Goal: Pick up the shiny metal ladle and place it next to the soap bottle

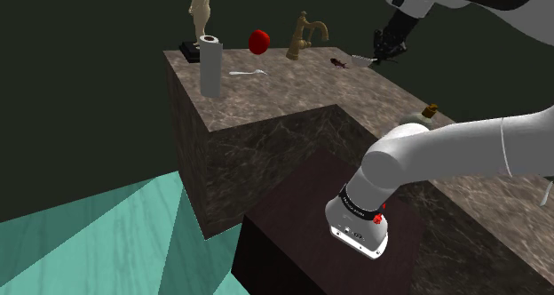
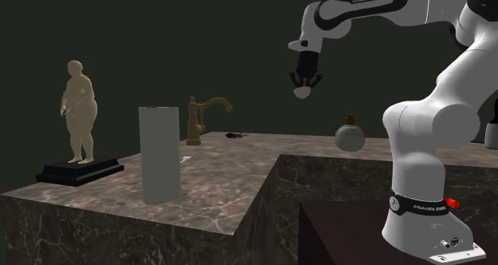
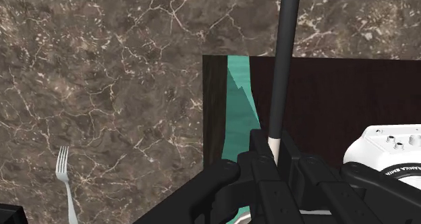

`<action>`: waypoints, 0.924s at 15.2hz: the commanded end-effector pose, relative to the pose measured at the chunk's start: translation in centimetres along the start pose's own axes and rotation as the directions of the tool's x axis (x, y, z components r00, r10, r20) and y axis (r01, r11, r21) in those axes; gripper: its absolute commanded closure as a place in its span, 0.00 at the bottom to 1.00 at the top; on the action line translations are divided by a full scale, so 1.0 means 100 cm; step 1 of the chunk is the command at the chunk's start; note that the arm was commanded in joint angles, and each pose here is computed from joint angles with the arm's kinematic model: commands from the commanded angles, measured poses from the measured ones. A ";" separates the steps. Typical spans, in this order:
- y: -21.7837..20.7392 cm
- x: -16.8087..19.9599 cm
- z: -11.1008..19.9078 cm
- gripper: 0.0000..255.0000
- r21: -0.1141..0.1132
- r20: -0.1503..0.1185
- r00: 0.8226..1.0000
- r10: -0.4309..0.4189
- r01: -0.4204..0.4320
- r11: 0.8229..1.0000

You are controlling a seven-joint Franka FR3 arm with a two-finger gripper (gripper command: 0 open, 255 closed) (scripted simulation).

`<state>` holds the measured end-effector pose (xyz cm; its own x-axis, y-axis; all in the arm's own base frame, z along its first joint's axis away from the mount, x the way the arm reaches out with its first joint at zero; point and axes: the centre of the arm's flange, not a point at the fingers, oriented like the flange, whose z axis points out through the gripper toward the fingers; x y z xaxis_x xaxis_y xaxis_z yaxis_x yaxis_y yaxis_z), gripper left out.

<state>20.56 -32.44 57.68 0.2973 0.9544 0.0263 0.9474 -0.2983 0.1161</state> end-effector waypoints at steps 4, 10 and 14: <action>-0.062 -0.027 -0.008 1.00 0.001 0.000 1.000 -0.001 0.001 1.000; -0.134 -0.058 -0.017 1.00 0.001 0.000 1.000 -0.001 0.001 1.000; -0.182 -0.079 -0.024 1.00 0.001 0.000 1.000 -0.001 0.001 1.000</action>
<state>1.99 -34.66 57.79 0.2973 0.9544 0.0259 0.9474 -0.2983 0.1161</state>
